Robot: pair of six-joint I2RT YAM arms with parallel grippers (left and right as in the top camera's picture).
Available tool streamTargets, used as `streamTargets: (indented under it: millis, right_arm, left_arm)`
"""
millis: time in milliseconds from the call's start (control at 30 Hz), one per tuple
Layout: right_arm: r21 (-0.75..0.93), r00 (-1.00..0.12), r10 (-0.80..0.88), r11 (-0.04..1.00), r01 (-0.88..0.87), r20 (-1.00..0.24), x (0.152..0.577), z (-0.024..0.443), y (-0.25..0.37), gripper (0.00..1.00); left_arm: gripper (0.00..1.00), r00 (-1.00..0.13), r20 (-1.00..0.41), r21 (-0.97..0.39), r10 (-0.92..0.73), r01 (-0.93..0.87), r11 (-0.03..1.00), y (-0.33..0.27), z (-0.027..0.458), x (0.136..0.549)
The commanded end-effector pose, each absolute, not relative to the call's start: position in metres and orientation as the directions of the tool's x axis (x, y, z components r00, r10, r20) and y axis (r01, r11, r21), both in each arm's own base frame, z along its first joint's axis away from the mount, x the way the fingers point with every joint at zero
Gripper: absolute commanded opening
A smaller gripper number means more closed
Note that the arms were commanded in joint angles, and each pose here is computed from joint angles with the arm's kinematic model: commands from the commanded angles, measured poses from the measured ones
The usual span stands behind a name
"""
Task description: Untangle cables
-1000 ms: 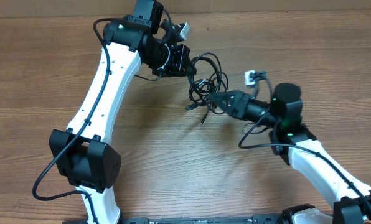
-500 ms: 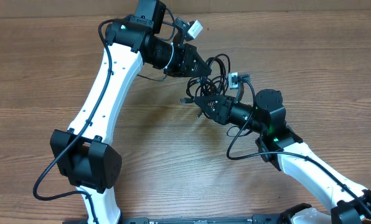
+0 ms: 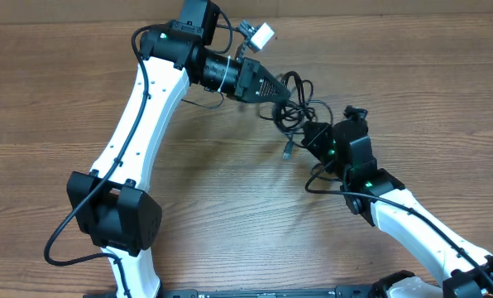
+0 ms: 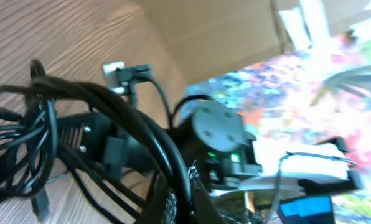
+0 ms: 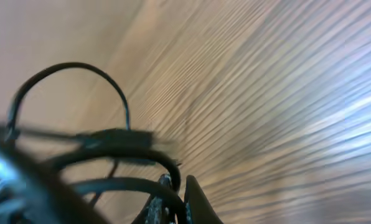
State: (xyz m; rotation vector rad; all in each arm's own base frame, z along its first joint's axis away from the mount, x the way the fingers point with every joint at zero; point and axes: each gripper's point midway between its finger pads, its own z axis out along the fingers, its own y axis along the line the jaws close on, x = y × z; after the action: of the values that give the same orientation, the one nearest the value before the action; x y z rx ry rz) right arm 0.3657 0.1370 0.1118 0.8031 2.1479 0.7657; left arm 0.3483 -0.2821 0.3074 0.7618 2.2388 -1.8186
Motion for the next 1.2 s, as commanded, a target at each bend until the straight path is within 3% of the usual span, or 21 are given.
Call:
streamTargets:
  millis: [0, 133, 233, 400, 533, 633, 733, 933, 1033, 1167]
  right_arm:
    - [0.623, -0.417, 0.79, 0.612, 0.488, -0.449, 0.368, 0.094, 0.074, 0.04]
    - [0.562, -0.438, 0.763, 0.647, 0.516, -0.476, 0.365, 0.086, 0.047, 0.04]
    - [0.626, -0.58, 0.678, 0.704, 0.335, -0.452, 0.366, 0.102, 0.077, 0.04]
    - [0.749, -0.709, 0.588, 0.65, 0.127, -0.389, 0.354, 0.133, 0.123, 0.06]
    - [0.789, -0.752, 0.549, 0.612, 0.065, -0.364, 0.344, 0.144, 0.137, 0.15]
    - [0.804, -0.781, 0.525, 0.592, 0.051, -0.338, 0.338, 0.145, 0.144, 0.32]
    - [0.83, -0.796, 0.496, 0.558, -0.014, -0.347, 0.337, 0.157, 0.154, 0.41]
    - [0.869, -0.828, 0.4, 0.456, -0.193, -0.394, 0.326, 0.19, 0.19, 0.63]
    - [0.858, -0.833, 0.376, 0.471, -0.206, -0.406, 0.32, 0.187, 0.206, 0.7]
    - [0.822, -0.79, 0.416, 0.538, -0.185, -0.45, 0.326, 0.182, 0.211, 0.8]
  left_arm:
    - [0.04, -0.822, -0.534, -0.845, 0.199, 0.516, -0.137, -0.261, 0.36, 0.344]
    - [0.04, -0.824, -0.546, -0.837, 0.15, 0.546, -0.049, -0.238, 0.352, 0.365]
    - [0.04, -0.867, -0.478, -0.831, 0.142, 0.499, 0.245, -0.216, 0.31, 0.393]
    - [0.04, -0.881, -0.446, -0.767, 0.156, 0.466, 0.442, -0.207, 0.279, 0.406]
    - [0.04, -0.877, -0.443, -0.687, 0.186, 0.465, 0.558, -0.204, 0.26, 0.412]
    - [0.04, -0.897, -0.407, -0.689, 0.173, 0.426, 0.587, -0.209, 0.256, 0.411]
    - [0.04, -0.908, -0.382, -0.703, 0.171, 0.405, 0.584, -0.217, 0.256, 0.406]
    - [0.04, -0.936, -0.336, -0.796, 0.1, 0.339, 0.501, -0.245, 0.276, 0.408]
    - [0.04, -0.939, -0.337, -0.842, 0.069, 0.333, 0.425, -0.261, 0.297, 0.411]
    - [0.04, -0.927, -0.367, -0.836, 0.075, 0.365, 0.41, -0.277, 0.313, 0.401]
